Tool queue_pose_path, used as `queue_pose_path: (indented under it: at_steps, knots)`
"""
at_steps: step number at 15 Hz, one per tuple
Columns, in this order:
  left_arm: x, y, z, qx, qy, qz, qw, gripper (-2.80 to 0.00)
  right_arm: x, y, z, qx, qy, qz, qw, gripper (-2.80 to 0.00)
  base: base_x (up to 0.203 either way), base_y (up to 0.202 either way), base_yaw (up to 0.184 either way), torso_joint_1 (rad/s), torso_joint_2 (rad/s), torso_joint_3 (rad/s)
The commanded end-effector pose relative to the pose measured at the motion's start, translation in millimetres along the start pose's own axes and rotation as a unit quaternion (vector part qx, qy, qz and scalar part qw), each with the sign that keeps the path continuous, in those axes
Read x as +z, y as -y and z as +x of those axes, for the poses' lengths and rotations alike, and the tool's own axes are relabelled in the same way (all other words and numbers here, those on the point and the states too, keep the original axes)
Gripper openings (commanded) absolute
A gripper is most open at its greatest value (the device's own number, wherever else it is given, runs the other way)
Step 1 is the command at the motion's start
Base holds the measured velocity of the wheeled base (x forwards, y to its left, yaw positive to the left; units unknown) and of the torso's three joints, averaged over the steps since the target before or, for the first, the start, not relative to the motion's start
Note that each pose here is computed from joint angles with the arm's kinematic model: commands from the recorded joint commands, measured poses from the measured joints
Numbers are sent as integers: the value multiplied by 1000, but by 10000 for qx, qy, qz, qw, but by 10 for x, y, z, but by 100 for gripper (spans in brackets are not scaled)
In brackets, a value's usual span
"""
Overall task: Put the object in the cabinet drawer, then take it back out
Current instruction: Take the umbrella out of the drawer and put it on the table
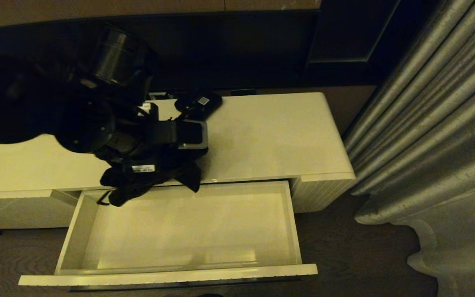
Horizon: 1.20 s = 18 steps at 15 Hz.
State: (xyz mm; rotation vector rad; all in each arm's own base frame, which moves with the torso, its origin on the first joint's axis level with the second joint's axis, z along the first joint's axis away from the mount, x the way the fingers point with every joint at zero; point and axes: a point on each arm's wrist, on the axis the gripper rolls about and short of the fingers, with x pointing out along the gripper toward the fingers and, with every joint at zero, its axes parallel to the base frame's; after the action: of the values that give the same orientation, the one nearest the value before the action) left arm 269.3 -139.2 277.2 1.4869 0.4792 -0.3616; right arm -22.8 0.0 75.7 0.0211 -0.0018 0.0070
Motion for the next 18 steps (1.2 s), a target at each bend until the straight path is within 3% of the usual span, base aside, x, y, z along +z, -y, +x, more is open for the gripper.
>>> queue_pose_path:
  at_steps: [1, 5, 12, 18]
  knots:
    - [141, 61, 297, -147, -88, 105, 9998, -280, -4, 0, 1, 3, -2, 2, 10000, -280, 0, 0, 0, 0, 0, 0]
    - [268, -20, 469, -60, -155, 175, 9997, -280, -4, 0, 1, 3, -2, 2, 10000, -280, 0, 0, 0, 0, 0, 0]
    - [203, -287, 216, 437, -103, 1252, 9911, -280, -4, 0, 1, 3, -2, 2, 10000, -280, 0, 0, 0, 0, 0, 0]
    - [135, -527, -69, 949, -18, 1509, 9840, -280, -4, 0, 1, 3, -2, 2, 10000, -280, 0, 0, 0, 0, 0, 0]
